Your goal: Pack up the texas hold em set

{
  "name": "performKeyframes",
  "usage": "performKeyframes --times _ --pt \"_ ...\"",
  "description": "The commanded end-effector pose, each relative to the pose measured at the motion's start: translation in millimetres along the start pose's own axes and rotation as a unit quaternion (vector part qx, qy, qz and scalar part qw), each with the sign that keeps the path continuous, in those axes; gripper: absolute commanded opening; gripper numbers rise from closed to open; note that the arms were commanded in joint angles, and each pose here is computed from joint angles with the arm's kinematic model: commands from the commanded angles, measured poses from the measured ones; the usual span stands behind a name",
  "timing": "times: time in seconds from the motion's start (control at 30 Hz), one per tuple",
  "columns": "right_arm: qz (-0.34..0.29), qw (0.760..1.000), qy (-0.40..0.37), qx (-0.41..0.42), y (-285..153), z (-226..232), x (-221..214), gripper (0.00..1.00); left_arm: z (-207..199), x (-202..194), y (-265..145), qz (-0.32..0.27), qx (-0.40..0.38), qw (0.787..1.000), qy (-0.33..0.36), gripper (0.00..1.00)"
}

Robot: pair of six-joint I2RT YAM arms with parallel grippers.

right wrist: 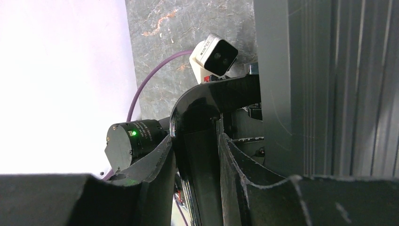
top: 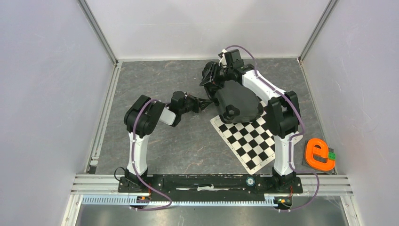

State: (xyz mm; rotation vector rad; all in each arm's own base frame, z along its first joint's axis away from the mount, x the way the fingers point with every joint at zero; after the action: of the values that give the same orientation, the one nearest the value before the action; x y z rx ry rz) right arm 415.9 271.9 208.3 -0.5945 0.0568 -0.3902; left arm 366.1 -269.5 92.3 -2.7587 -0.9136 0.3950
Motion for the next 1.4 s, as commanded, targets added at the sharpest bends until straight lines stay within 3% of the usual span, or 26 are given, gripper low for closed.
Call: performKeyframes --times 0.0,0.2,0.7,0.97,1.0,1.07,1.17,1.23,1.37 --pt "-0.011 0.982 -0.079 0.172 -49 87 4 0.00 31 12 10 -0.031 0.037 0.995 -0.086 0.02" --pt "-0.007 0.982 -0.078 0.174 -49 86 3 0.00 10 24 16 -0.060 -0.052 0.992 -0.094 0.02" --pt "-0.005 0.984 -0.071 0.161 -42 69 0 0.00 -15 39 -27 -0.112 -0.124 0.983 -0.076 0.02" --pt "0.004 0.985 -0.075 0.156 -29 69 -8 0.01 -21 57 -84 -0.130 -0.042 0.991 0.011 0.02" --pt "0.007 0.986 -0.076 0.151 -25 68 -12 0.10 -21 59 -90 -0.128 -0.029 0.991 0.027 0.03" --pt "0.010 0.987 -0.081 0.138 -15 67 -21 0.47 -21 62 -101 -0.125 0.000 0.991 0.058 0.04" --pt "0.012 0.988 -0.087 0.129 -9 72 -31 0.75 -24 64 -118 -0.119 0.039 0.987 0.100 0.06" --pt "0.017 0.989 -0.083 0.123 -7 75 -38 0.84 -26 66 -129 -0.116 0.064 0.983 0.128 0.07" --pt "0.027 0.992 -0.074 0.099 -7 72 -56 0.85 -35 66 -141 -0.110 0.091 0.974 0.174 0.09"
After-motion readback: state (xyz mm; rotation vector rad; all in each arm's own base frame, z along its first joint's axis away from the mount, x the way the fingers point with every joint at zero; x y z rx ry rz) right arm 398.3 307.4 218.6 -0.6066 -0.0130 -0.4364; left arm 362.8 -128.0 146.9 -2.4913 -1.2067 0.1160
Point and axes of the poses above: each gripper's point midway between its finger pads, its own y axis out along the fingers, its own z axis along the line the jaws close on, x = y × z, the point moved 7 cm from there along -y, back along the fingers, and after that the axes turned 14 degrees about y, right-handed, at the moved point
